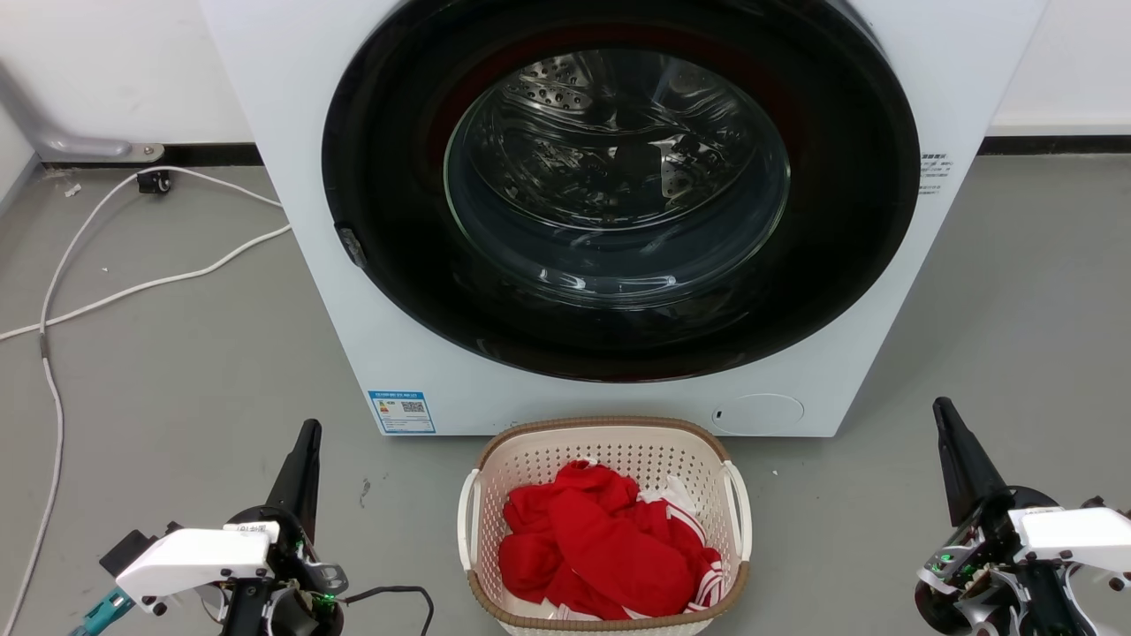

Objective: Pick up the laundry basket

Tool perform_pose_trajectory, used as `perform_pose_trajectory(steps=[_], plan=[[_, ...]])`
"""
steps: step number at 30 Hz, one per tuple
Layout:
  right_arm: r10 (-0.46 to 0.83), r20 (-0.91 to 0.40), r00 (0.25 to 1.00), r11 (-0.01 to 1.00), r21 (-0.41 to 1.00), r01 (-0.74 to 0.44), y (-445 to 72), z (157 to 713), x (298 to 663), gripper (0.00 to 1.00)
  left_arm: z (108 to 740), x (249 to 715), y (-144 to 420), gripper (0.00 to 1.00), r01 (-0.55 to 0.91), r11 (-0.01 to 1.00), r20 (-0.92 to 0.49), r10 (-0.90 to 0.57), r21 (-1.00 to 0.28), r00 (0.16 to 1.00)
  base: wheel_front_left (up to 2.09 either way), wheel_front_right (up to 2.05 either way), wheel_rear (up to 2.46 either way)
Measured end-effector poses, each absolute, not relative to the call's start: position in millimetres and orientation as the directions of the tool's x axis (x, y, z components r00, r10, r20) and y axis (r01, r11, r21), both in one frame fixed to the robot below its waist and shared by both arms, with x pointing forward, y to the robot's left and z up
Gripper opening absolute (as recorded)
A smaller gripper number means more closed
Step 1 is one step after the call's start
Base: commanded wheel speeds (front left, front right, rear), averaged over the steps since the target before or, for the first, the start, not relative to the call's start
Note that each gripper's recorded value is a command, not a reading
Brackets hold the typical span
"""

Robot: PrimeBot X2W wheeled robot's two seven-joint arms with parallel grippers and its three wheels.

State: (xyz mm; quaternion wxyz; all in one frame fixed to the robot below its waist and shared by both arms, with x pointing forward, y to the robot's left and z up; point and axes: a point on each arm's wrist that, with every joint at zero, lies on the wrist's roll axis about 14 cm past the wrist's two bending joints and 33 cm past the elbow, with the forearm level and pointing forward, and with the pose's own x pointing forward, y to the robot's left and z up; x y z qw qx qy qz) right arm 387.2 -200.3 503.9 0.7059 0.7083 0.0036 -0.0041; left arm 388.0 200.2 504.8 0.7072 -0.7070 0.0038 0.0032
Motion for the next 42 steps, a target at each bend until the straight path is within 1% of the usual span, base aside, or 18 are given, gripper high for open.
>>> perform_pose_trajectory(steps=[30, 31, 35, 42], plan=[[-0.002, -0.010, 1.000, -0.002, 1.000, 0.010, -201, 504, 387, 0.00, 505, 388, 200, 0.00, -0.010, -0.002, -0.010, 0.000, -1.000, 1.000, 0.00, 0.00, 0.00], [-0.002, -0.014, 1.000, -0.003, 1.000, 0.014, -201, 503, 387, 1.00, 503, 387, 200, 1.00, -0.015, -0.003, -0.015, 0.000, -1.000, 1.000, 0.00, 0.00, 0.00], [-0.005, -0.054, 0.999, -0.007, 0.999, 0.054, -199, 489, 380, 1.00, 490, 381, 197, 1.00, -0.054, -0.011, -0.054, 0.000, -0.998, 0.999, 0.00, 0.00, 0.00], [-0.007, -0.034, 0.999, 0.024, 0.999, 0.034, -194, 496, 381, 1.00, 497, 383, 190, 1.00, -0.031, 0.014, -0.031, 0.000, -0.999, 1.000, 0.00, 0.00, 0.00]])
